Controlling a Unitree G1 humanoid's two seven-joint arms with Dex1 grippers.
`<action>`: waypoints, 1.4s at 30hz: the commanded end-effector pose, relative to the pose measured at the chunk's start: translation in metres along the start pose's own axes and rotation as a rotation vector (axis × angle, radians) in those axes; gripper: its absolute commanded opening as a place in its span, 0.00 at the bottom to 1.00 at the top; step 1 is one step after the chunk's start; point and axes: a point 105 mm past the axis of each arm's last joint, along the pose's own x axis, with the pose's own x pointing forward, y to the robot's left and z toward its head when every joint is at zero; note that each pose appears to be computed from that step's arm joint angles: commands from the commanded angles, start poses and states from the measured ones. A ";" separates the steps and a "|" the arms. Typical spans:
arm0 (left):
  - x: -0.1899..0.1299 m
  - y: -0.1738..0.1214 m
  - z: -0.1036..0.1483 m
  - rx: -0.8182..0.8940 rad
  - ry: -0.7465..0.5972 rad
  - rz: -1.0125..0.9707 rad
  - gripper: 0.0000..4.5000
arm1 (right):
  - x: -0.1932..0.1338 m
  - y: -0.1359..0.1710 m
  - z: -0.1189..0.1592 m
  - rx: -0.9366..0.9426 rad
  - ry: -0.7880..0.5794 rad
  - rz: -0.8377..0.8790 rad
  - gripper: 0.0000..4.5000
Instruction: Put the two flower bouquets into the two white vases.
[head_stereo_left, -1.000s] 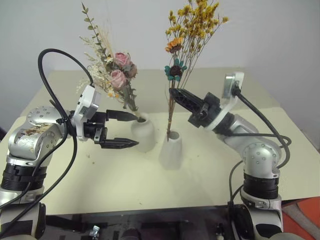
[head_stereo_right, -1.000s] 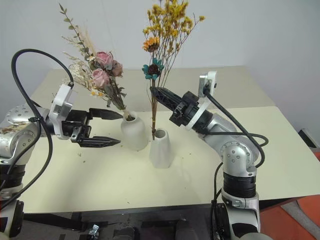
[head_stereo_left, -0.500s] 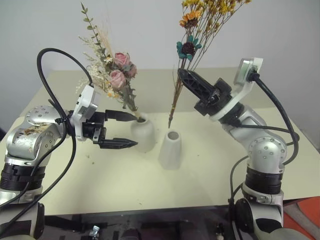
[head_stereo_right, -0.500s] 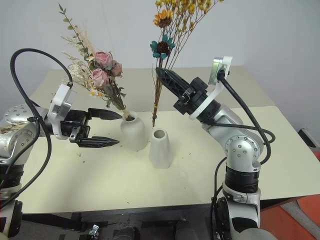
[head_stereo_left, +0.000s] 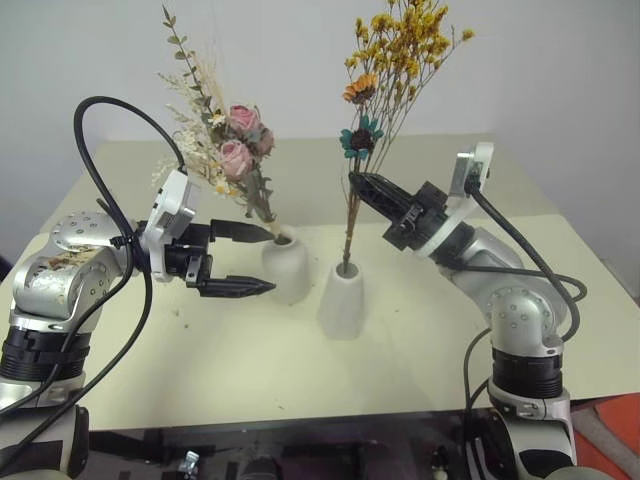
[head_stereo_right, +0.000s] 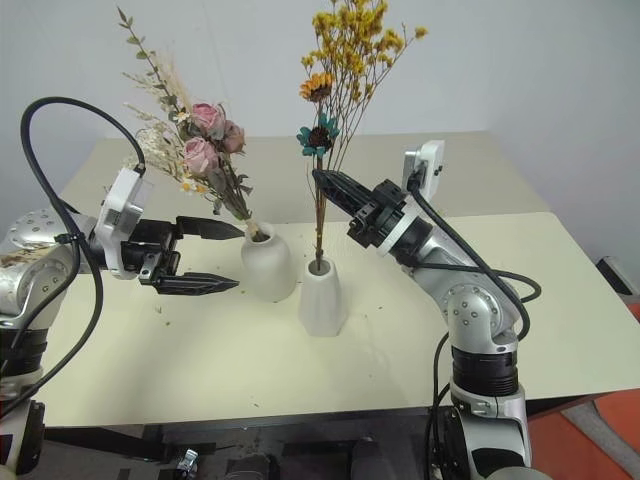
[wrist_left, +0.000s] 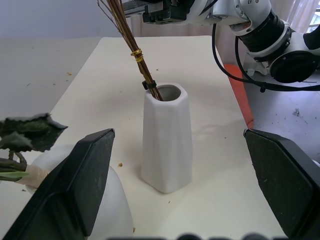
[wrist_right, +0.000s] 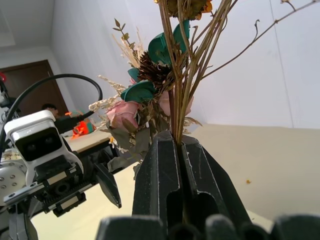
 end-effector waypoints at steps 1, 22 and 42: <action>-0.006 0.000 0.013 0.046 -0.006 0.015 1.00 | -0.002 0.005 -0.001 -0.057 -0.009 0.018 0.01; -0.003 0.001 0.013 0.043 -0.007 0.010 1.00 | -0.012 0.022 -0.015 -0.228 0.010 0.065 0.61; -0.006 0.000 0.011 0.045 0.003 0.018 1.00 | -0.018 0.008 -0.017 -0.181 0.054 0.006 0.61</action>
